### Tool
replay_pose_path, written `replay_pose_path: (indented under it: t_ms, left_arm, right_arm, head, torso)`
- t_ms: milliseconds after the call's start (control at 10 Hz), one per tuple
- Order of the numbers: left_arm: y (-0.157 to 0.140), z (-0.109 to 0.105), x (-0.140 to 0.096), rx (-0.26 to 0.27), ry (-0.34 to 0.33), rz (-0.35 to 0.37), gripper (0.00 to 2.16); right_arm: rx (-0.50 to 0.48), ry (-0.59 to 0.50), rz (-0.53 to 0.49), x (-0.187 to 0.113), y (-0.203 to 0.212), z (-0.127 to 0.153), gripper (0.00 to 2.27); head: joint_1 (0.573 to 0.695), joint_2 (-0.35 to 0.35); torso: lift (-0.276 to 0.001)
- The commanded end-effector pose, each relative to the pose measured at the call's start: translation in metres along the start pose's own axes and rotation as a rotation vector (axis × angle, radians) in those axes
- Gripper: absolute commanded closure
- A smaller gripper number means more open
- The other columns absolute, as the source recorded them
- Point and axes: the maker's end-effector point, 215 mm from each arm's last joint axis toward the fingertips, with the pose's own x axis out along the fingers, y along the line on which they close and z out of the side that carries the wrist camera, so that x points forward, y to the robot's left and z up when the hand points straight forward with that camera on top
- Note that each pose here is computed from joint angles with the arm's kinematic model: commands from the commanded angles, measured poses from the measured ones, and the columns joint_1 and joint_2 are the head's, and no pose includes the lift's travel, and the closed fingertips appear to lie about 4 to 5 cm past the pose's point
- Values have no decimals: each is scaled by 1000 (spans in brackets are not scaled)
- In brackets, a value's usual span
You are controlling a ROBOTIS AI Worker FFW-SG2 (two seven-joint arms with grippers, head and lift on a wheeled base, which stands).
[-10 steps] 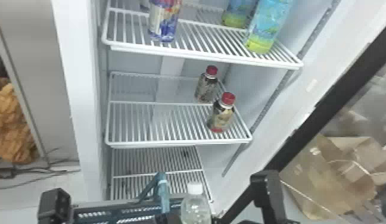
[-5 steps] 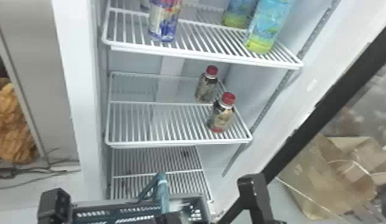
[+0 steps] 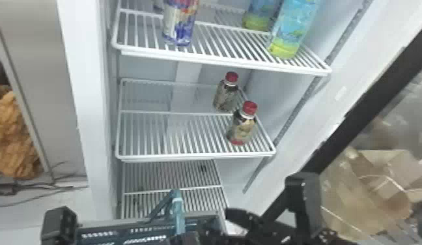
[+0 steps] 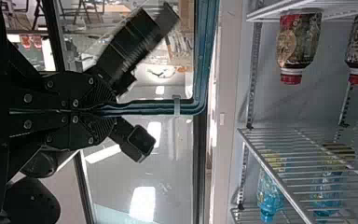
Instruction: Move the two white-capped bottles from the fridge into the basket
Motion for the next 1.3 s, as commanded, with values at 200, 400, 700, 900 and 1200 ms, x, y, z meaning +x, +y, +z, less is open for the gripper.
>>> replay_pose_path:
  t_ms: [200,400,700,900,1200]
  left_arm:
    - [-1,1,0,0,-2,-2,1118]
    - [0,0,0,-2,-3,-2,1118]
    - [0,0,0,-2,-3,-2,1118]
    - [0,0,0,-2,-3,-2,1118]
    - [-1,0,0,-1,0,-3,1118]
  right_arm:
    - [-80,-326,-40,-18,-4,88,478]
    - [-111,-536,-45,-33,-3,135,469]
    - [-95,-704,-103,-52,-9,162,470]
    - [-98,-766,-142,-55,-19,166,470]
    - [-83,-816,-212,-55,-32,159,470]
  head:
    - [695,-350]
    - [695,-350]
    - [695,-350]
    - [695,-350]
    - [695,-350]
  torso:
    - [-260]
    - [-260]
    - [-260]
    - [-260]
    - [-260]
